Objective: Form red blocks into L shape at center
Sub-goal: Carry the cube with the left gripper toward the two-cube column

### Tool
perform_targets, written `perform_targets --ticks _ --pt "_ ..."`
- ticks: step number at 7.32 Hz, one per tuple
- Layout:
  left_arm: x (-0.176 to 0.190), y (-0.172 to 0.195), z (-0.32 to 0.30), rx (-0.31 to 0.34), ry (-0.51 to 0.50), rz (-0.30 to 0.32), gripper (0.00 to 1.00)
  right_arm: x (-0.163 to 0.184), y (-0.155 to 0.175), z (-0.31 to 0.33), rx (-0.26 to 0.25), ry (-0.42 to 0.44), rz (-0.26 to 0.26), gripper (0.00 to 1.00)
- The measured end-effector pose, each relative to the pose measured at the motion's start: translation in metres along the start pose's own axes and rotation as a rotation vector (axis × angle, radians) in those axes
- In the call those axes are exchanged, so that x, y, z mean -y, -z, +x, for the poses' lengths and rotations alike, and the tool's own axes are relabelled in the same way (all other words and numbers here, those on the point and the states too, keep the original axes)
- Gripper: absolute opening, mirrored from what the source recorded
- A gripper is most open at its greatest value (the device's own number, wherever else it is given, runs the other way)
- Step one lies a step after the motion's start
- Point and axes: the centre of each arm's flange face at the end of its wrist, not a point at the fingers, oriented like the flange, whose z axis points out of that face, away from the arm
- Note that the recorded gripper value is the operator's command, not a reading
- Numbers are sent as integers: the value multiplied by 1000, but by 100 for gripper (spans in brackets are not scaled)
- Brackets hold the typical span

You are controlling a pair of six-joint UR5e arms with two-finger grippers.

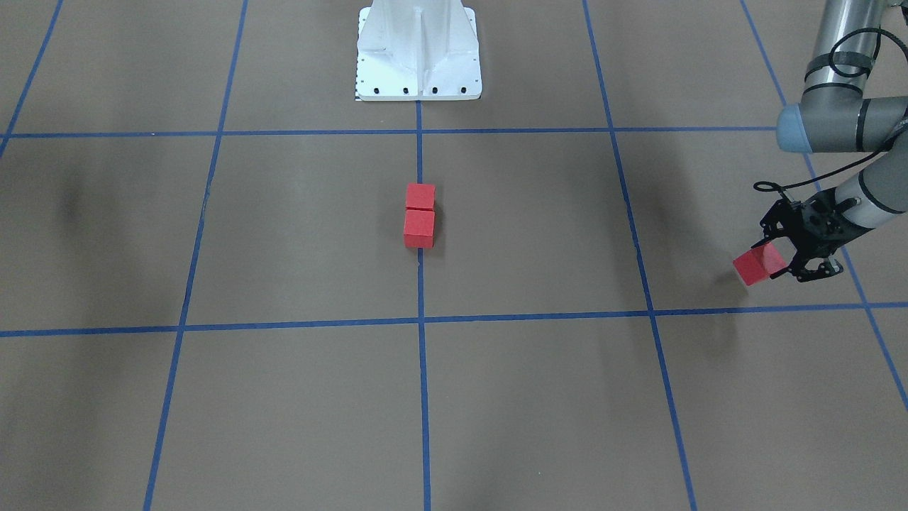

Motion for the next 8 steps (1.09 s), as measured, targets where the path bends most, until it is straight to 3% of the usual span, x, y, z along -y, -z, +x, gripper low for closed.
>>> perform_targets --ticks 1,2,5,7,8 --pt "28 21 2 58 4 28 22 0 0 0 0 0 -1 100" --pt "56 32 4 97 7 51 0 0 0 0 0 -1 -1 100" --pt "153 18 39 59 -39 115 0 0 0 0 0 0 0 100" --pt "189 22 68 27 45 159 0 0 0 0 0 0 0 100" --pt "203 15 82 -1 55 152 0 0 0 0 0 0 0 100"
